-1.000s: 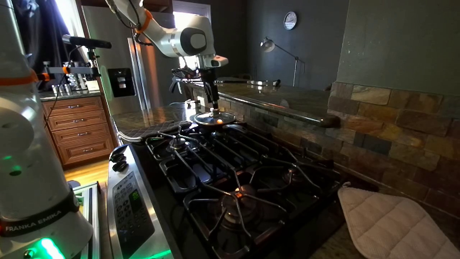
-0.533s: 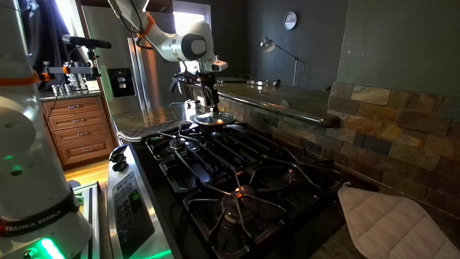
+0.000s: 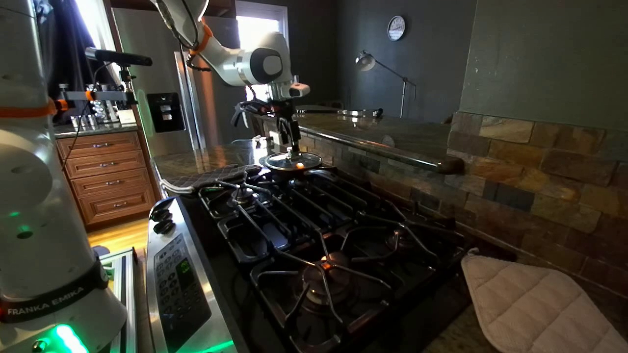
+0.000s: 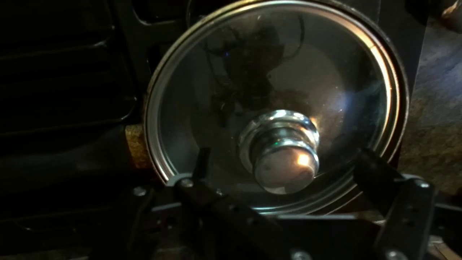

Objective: Remove the glass lid from the pan then move the pan to the back left side of the stove.

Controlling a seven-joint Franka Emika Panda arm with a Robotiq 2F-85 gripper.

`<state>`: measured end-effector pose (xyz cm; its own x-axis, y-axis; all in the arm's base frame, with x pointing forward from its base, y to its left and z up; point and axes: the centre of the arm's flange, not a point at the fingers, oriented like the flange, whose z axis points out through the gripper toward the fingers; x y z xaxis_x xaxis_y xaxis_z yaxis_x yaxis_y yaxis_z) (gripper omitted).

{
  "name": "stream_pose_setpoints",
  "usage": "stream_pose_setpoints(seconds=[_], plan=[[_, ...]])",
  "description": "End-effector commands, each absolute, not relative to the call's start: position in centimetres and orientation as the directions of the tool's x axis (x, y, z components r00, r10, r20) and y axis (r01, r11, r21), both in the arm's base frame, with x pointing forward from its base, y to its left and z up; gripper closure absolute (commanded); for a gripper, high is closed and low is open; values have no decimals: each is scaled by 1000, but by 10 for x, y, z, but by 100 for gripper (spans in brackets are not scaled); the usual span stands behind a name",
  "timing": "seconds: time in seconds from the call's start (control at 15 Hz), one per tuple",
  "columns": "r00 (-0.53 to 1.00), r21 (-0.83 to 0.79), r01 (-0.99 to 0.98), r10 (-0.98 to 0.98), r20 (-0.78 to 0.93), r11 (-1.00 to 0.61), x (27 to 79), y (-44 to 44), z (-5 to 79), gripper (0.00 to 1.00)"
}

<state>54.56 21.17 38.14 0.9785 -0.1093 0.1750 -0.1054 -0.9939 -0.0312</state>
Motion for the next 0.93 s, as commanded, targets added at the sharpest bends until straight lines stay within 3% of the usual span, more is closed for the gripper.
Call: stream_pose_setpoints(seconds=[0.0, 0.27, 0.47, 0.53, 0.73, 0.87], plan=[[979, -6, -71, -71, 191, -997, 559, 222, 375, 0], [980, 5, -52, -50, 191, -999, 564, 228, 371, 0], [981, 9, -44, -42, 188, -999, 566, 230, 370, 26], [981, 11, -44, -41, 190, -999, 566, 231, 370, 17], [981, 22, -45, -40, 191, -999, 568, 231, 370, 12], [980, 27, -42, -36, 195, -999, 568, 230, 370, 19]])
